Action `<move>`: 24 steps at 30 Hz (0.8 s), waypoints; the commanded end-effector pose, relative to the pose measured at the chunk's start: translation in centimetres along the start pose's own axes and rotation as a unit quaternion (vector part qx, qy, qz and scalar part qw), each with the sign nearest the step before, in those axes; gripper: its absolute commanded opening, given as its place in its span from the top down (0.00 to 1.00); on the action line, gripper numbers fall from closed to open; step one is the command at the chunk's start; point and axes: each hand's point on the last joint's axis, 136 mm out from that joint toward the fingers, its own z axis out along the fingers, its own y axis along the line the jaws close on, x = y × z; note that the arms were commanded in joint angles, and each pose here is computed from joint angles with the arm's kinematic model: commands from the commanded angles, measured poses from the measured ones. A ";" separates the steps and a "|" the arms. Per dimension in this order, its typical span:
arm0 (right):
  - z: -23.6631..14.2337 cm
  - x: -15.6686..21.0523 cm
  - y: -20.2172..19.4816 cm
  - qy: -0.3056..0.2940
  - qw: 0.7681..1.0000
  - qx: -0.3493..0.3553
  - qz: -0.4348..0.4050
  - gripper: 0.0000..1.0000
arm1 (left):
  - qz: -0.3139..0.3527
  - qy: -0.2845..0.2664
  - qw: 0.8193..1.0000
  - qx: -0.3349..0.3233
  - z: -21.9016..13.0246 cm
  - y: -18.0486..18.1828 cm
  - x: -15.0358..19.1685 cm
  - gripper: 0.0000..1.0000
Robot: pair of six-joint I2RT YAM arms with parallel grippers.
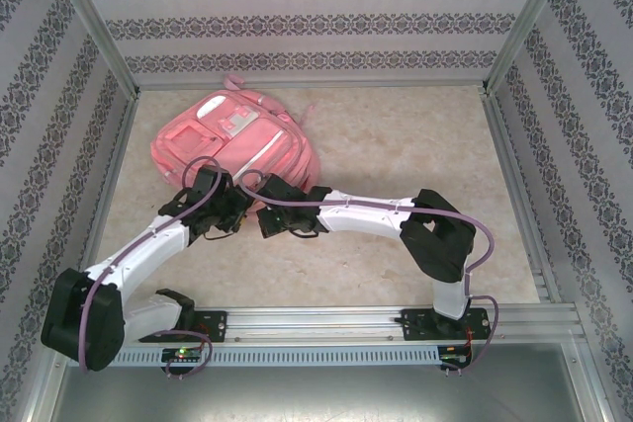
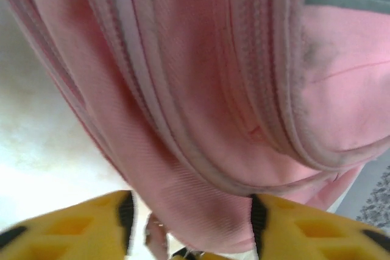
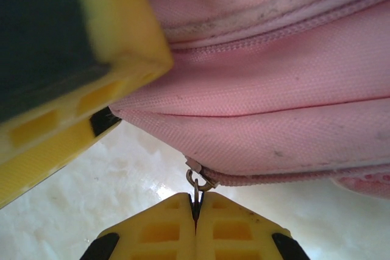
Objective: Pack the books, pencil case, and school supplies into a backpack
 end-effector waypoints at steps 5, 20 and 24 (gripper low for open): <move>-1.6 -0.1 1.4 -0.011 0.999 -0.024 -0.029 1.00 | 0.008 -0.083 0.995 -0.055 -1.7 0.8 -2.4 1.00; -2.8 -4.3 -12.0 -0.022 0.995 0.098 -0.016 1.00 | 0.022 -0.164 0.974 -0.158 -8.6 7.5 -5.3 1.00; -2.6 -5.4 -11.9 -0.015 0.996 0.083 -0.030 1.00 | 0.021 -0.145 0.978 -0.151 -8.5 7.8 -6.3 1.00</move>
